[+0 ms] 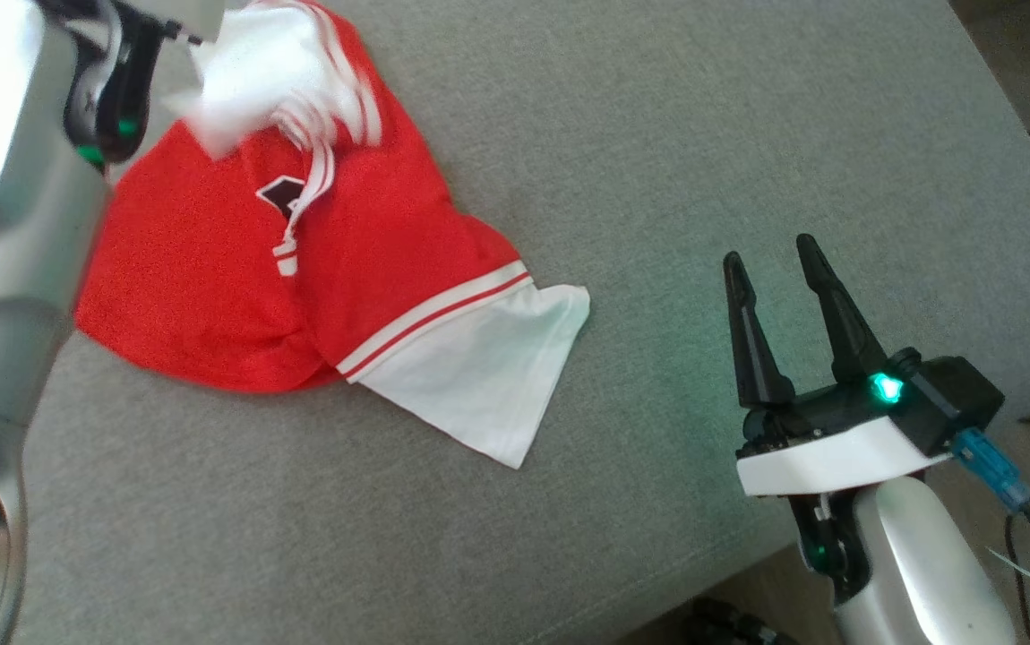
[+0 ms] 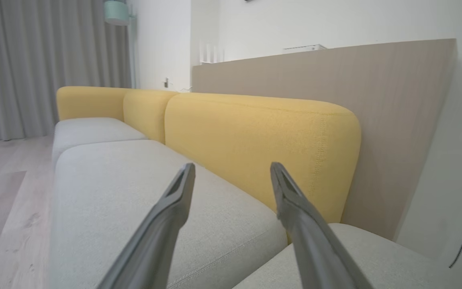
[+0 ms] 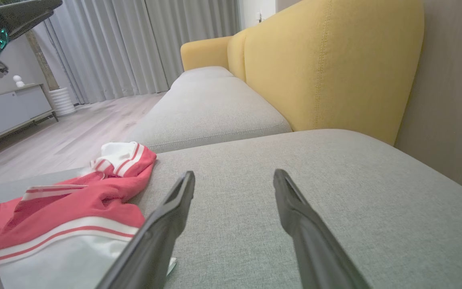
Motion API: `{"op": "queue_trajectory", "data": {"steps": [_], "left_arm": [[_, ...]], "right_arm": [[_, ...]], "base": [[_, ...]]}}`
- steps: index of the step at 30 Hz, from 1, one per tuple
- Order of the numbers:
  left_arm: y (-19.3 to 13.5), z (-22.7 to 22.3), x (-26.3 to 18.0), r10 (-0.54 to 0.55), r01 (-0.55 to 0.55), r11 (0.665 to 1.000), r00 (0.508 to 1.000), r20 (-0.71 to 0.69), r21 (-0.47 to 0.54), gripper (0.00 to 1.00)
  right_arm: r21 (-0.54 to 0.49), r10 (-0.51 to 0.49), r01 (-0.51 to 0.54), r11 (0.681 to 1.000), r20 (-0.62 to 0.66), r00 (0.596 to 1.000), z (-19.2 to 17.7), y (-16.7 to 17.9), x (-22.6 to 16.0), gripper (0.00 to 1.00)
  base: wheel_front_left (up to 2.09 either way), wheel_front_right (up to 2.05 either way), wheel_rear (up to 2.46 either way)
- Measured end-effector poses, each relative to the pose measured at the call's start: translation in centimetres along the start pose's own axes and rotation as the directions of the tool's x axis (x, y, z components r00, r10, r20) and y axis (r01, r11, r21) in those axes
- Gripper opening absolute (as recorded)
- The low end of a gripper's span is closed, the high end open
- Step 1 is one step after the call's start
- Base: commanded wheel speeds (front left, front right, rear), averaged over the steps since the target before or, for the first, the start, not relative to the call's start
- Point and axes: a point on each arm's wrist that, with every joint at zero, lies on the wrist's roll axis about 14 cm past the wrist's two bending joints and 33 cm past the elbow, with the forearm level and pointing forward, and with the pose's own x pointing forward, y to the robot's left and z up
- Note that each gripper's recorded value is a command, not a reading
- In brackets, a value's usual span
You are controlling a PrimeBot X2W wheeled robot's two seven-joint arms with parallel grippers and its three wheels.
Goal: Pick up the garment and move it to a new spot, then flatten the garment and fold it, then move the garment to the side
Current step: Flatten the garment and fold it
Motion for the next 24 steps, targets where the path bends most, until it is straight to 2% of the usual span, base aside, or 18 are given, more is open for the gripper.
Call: {"op": "queue_trajectory", "data": {"steps": [4,8,11,15,18,21,24], "left_arm": [[0.9,-0.8,-1.7,0.045,-0.045,0.998,0.999,-0.011,-0.049,1.00],[1.3,-3.6,-5.0,0.094,-0.103,0.988,0.992,-0.078,-0.117,1.00],[0.4,-6.3,-8.1,0.116,-0.143,0.971,0.982,-0.147,-0.191,1.00],[-2.9,-10.3,-12.9,0.090,-0.176,0.935,0.957,-0.275,-0.309,1.00],[-6.7,-13.2,-16.9,0.032,-0.190,0.902,0.925,-0.380,-0.387,1.00],[-10.2,-15.1,-20.3,-0.023,-0.211,0.868,0.887,-0.462,-0.448,1.00],[-12.3,-16.1,-22.2,-0.058,-0.235,0.836,0.861,-0.505,-0.496,1.00]], "right_arm": [[0.001,0.017,-0.017,1.000,0.015,1.000,0.4,0.5,0.1,1.00],[-0.001,0.035,-0.035,0.999,0.028,0.999,0.8,1.1,0.0,1.00],[-0.001,0.044,-0.044,0.999,0.026,0.999,0.6,1.4,-0.3,1.00],[-0.003,0.066,-0.066,0.998,0.018,0.998,0.3,2.1,-0.6,1.00],[-0.006,0.087,-0.087,0.996,0.026,0.996,0.5,2.8,-0.3,1.00],[-0.012,0.109,-0.108,0.994,0.028,0.994,0.5,3.4,-0.1,1.00],[-0.010,0.126,-0.126,0.992,0.024,0.992,0.3,4.0,0.2,1.00]], "base": [[0.00,0.00,0.00],[0.00,0.00,0.00],[0.00,0.00,0.00],[0.00,0.00,0.00],[0.00,0.00,0.00],[0.00,0.00,0.00],[0.00,0.00,0.00]]}}
